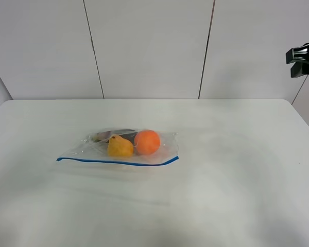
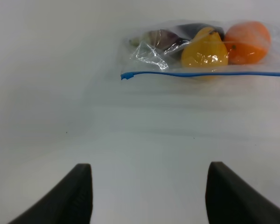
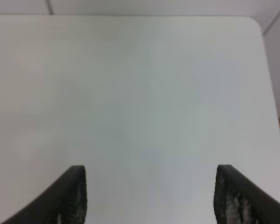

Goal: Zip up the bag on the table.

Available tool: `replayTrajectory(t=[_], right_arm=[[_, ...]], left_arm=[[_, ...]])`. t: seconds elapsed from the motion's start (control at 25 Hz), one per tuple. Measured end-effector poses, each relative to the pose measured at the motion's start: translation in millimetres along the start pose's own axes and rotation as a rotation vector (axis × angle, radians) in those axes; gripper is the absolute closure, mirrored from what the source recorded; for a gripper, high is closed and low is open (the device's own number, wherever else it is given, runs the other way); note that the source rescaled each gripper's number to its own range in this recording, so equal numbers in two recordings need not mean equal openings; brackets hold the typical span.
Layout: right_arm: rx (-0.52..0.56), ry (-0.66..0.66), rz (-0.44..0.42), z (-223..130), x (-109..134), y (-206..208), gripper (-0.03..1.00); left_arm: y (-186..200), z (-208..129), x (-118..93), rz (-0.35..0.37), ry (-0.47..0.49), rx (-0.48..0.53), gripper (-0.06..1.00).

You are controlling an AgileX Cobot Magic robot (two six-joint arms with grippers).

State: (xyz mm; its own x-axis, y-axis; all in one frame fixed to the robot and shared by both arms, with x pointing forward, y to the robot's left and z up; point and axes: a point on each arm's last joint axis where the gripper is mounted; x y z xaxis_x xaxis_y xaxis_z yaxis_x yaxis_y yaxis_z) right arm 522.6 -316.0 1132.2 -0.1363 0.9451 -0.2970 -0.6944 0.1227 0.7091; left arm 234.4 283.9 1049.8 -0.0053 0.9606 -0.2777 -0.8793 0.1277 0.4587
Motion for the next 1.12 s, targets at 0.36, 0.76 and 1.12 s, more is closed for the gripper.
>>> replayTrajectory(t=[0.36, 0.76, 1.12], right_arm=[[0.001, -0.044, -0.016, -5.3, -10.2, 10.4, -0.01], [-0.227, -0.068, -0.098, -19.8, -13.1, 113.6, -0.01], [-0.567, -0.143, -0.109, -73.7, 5.6, 234.3, -0.01]], left_arm=[[0.0, 0.0, 0.0, 0.0, 0.0, 0.0, 0.22], [0.0, 0.0, 0.0, 0.0, 0.0, 0.0, 0.22], [0.0, 0.0, 0.0, 0.0, 0.0, 0.0, 0.22]])
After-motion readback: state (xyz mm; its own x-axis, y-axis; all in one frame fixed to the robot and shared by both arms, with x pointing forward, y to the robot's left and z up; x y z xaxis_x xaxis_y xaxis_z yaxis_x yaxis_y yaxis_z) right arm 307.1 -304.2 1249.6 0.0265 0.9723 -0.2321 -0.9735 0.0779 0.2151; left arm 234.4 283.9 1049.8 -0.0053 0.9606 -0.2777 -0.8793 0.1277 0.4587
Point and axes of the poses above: a point on each arm's last joint axis where the gripper is mounted, y pointing back along that axis away from the gripper, x along the wrist's bending axis when the last joint is at zero, z = x × y, and after that the axes turned 15 degrees about y, right-handed
